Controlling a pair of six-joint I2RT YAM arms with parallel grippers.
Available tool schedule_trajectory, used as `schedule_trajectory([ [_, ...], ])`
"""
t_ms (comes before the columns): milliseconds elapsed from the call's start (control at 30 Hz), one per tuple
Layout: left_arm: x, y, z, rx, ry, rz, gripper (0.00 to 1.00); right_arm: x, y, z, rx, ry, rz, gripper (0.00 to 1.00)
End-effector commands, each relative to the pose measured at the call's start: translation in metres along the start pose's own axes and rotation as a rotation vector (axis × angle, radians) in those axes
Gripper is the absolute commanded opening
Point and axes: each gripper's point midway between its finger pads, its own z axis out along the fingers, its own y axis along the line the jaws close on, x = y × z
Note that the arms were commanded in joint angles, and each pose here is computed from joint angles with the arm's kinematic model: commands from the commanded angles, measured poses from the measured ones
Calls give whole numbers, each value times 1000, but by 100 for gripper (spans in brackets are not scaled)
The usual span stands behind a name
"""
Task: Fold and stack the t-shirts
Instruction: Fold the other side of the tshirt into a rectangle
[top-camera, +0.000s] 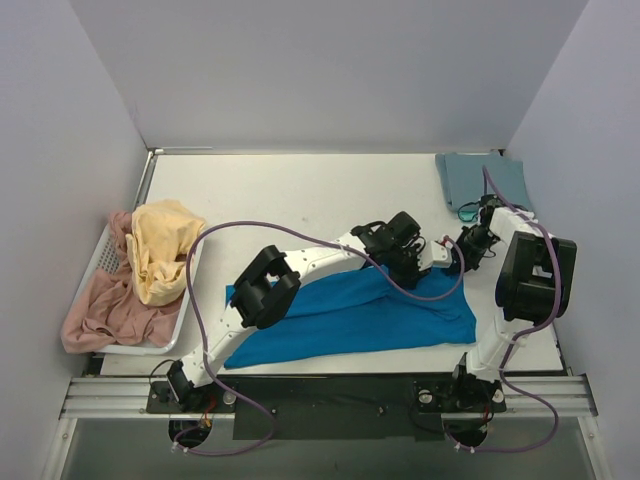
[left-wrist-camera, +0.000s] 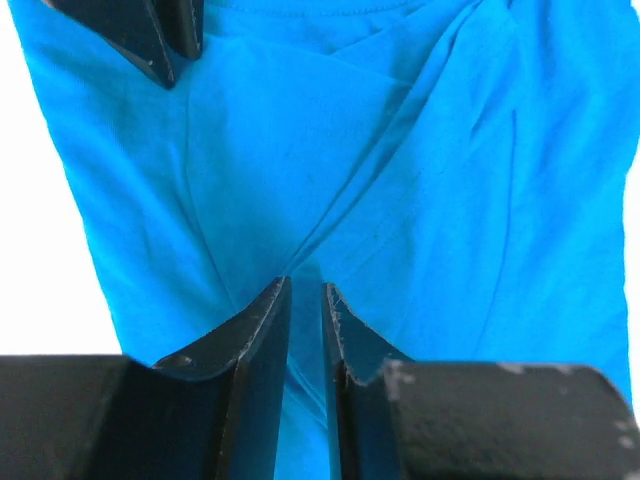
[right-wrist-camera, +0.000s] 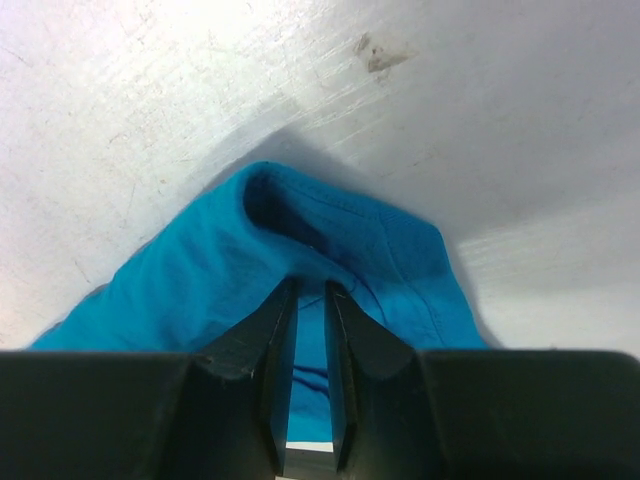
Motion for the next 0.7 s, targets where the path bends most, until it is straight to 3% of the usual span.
schedule_trajectory([
  [0,-22,-15,-5,74,-46,25,28,8,-8,9,28,50,23,13],
  [67,-19,-21,-6,100,-34,23,28,7,-10,10,31,49,30,13],
  [167,-14,-16,-5,73,-14,30,42,7,-12,10,32,49,35,13],
  [300,-9,0,-4,-12,15,49,52,6,-11,8,26,38,30,13],
  [467,-8,20,0,-133,28,43,54,7,-11,6,22,30,28,12],
  [567,-10,12,2,-104,24,45,49,9,-11,7,21,32,27,10],
  [667,-7,-9,3,7,18,25,29,8,-15,10,39,31,28,9],
])
